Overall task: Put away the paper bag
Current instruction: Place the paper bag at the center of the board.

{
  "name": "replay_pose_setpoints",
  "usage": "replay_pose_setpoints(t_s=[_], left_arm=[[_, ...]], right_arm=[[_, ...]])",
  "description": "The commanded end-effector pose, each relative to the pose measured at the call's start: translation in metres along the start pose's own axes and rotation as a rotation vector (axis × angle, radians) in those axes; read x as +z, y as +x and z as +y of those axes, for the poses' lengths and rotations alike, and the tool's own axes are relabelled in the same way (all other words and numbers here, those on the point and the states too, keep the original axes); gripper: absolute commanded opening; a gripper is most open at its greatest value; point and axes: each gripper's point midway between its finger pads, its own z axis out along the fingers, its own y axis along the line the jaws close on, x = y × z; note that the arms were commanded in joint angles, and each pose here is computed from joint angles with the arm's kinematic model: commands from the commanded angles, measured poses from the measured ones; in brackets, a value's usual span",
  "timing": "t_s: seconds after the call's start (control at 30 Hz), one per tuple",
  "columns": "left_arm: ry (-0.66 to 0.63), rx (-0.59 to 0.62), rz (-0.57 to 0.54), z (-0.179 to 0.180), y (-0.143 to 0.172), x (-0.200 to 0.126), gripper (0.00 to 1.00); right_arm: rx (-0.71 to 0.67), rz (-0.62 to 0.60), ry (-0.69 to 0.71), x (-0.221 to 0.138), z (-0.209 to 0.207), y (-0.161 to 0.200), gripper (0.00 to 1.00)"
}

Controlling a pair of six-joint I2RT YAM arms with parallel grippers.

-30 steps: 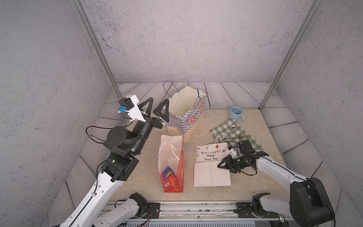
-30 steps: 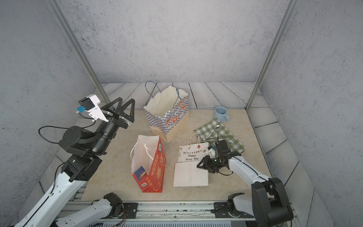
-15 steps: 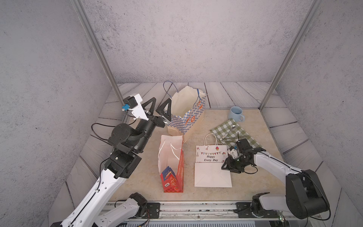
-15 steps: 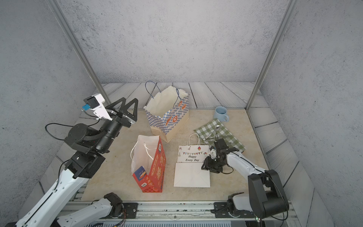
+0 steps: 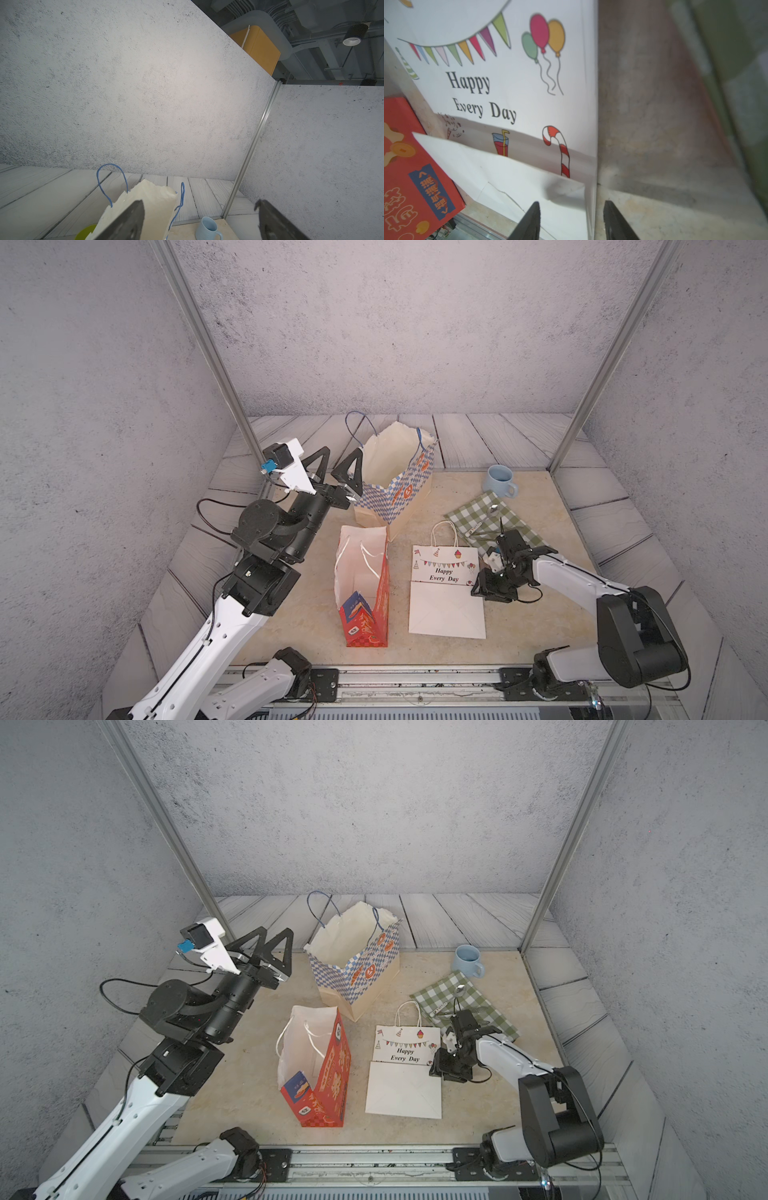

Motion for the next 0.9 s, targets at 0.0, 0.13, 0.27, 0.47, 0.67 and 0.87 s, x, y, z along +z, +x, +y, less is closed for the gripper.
replay_pose_setpoints(t_s=[0.0, 0.13, 0.27, 0.47, 0.67, 0.87], left_arm=[[-0.027, 0.024, -0.026, 0.002, -0.015, -0.006, 0.87], [-0.091, 0.083, 0.014, 0.012, -0.015, -0.013, 0.8], [-0.211, 0.129, 0.048, 0.034, -0.012, -0.029, 0.8], [-0.377, 0.139, 0.104, 0.067, 0.004, -0.048, 0.8], [-0.666, 0.126, 0.167, 0.113, 0.016, -0.084, 0.8], [-0.754, 0.093, 0.214, 0.131, 0.033, -0.103, 0.8]], right_arm=[[-0.018, -0.07, 0.04, -0.023, 0.001, -0.008, 0.55], [-0.025, -0.138, 0.016, -0.047, 0.014, -0.014, 0.57], [-0.025, -0.245, 0.054, -0.061, 0.01, -0.027, 0.57], [-0.033, -0.297, 0.088, -0.048, 0.004, -0.053, 0.55], [-0.026, -0.267, 0.062, -0.018, 0.002, -0.062, 0.55], [-0.017, -0.214, 0.041, 0.004, 0.003, -0.067, 0.55]])
